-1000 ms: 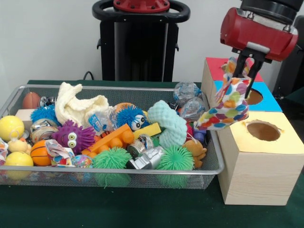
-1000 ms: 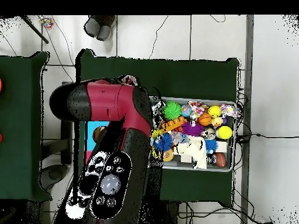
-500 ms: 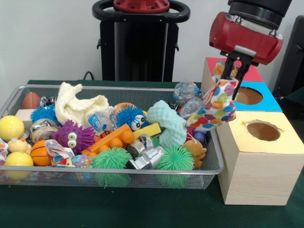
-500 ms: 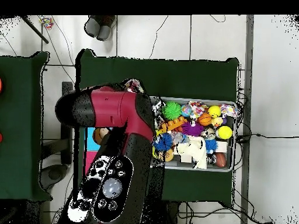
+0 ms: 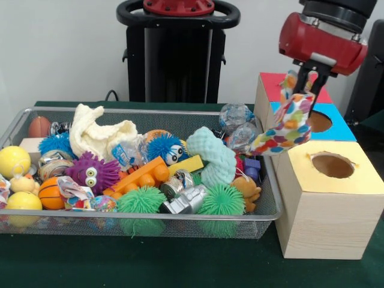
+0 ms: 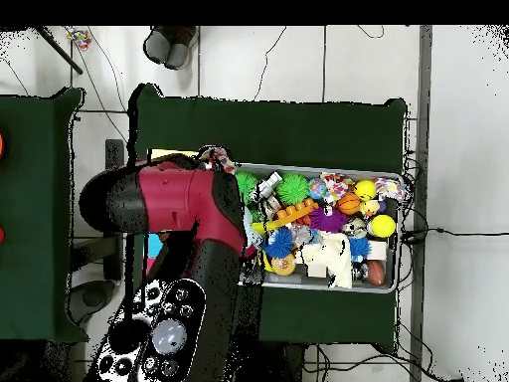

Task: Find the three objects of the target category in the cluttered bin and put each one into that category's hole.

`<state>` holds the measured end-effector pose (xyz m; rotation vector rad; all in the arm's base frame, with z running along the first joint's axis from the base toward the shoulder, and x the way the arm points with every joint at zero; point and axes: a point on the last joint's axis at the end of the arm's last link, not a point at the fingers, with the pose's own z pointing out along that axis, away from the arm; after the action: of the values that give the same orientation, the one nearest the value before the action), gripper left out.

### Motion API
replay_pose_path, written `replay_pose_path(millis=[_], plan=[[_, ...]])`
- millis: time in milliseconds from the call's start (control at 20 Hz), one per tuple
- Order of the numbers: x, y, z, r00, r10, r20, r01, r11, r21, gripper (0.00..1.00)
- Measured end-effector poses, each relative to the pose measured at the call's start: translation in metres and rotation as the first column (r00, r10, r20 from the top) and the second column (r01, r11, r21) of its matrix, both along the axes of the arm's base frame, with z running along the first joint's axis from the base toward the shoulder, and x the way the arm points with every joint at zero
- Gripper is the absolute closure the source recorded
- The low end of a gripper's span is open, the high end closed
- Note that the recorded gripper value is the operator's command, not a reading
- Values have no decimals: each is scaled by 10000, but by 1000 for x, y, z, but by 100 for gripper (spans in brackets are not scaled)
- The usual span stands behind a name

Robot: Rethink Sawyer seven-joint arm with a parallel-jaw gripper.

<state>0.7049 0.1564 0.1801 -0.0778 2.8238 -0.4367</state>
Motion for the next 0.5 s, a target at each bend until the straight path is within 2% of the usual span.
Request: replay_pose_path(millis=[100, 200, 300, 500], plan=[[-9, 17, -3, 9998, 148, -104, -147, 9999, 80, 100], [-12, 23, -4, 9997, 187, -142, -185, 9997, 128, 100], [-20, 39, -9, 9993, 238, -285, -228, 9992, 334, 100], [-23, 52, -15, 9989, 246, -401, -220, 9977, 645, 100]])
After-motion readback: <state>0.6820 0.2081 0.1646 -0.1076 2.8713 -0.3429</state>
